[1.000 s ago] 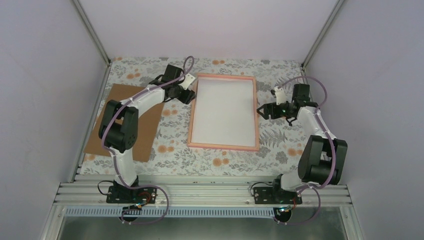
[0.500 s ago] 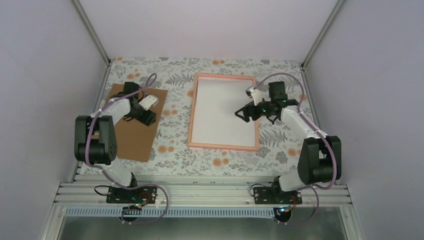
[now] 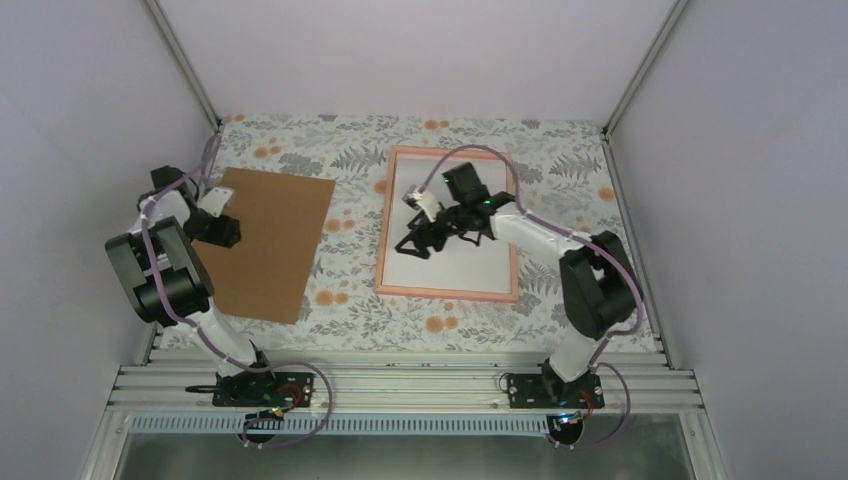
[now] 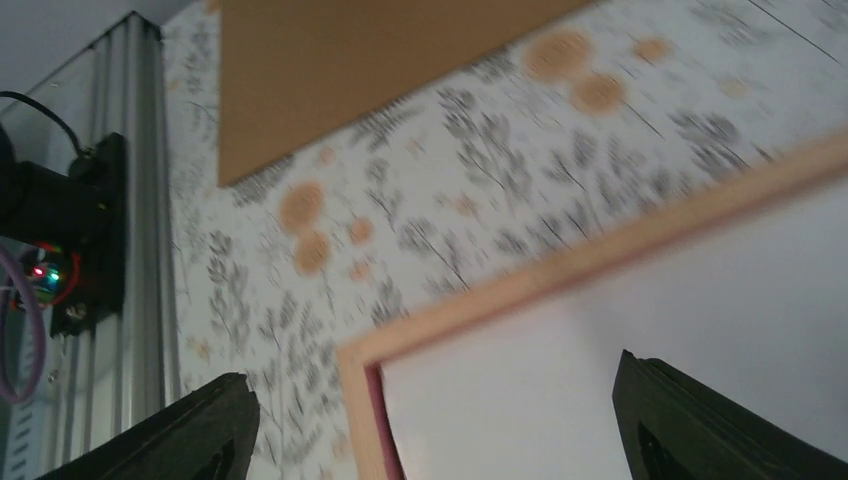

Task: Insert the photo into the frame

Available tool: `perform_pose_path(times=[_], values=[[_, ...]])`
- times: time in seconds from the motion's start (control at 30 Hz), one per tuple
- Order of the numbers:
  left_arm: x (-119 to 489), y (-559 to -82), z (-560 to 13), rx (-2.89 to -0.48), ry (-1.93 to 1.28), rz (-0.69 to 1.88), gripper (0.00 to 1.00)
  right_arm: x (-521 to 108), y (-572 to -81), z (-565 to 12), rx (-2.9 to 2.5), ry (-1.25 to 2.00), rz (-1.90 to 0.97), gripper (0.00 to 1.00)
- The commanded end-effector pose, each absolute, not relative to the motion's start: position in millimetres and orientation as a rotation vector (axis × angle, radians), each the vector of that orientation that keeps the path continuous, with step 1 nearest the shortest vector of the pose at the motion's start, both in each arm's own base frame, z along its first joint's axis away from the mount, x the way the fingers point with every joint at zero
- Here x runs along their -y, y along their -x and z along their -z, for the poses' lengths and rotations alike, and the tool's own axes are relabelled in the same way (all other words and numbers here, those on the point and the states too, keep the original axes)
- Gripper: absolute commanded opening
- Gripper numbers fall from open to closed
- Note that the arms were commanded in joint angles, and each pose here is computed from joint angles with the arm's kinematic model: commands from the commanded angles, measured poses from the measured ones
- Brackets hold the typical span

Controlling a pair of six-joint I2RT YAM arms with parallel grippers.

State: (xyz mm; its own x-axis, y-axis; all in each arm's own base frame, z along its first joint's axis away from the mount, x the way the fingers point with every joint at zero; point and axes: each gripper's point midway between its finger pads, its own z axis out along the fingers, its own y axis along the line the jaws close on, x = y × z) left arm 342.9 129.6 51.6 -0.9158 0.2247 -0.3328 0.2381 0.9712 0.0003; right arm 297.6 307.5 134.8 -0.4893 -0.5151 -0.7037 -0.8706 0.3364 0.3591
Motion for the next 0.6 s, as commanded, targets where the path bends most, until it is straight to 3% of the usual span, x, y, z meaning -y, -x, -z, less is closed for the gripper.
perform_pose_path(times=[0.0,0.57], values=[[-159,-364,-62,-2.754,-0.306,0.075,0.73,-365,-297,-150,-2.016,1.27,-1.098,0.88],[-205,-391,-20,-2.813,-0.125,0.149,0.74,-465,-293,-99,-2.197,1.273,-1.264,0.9]])
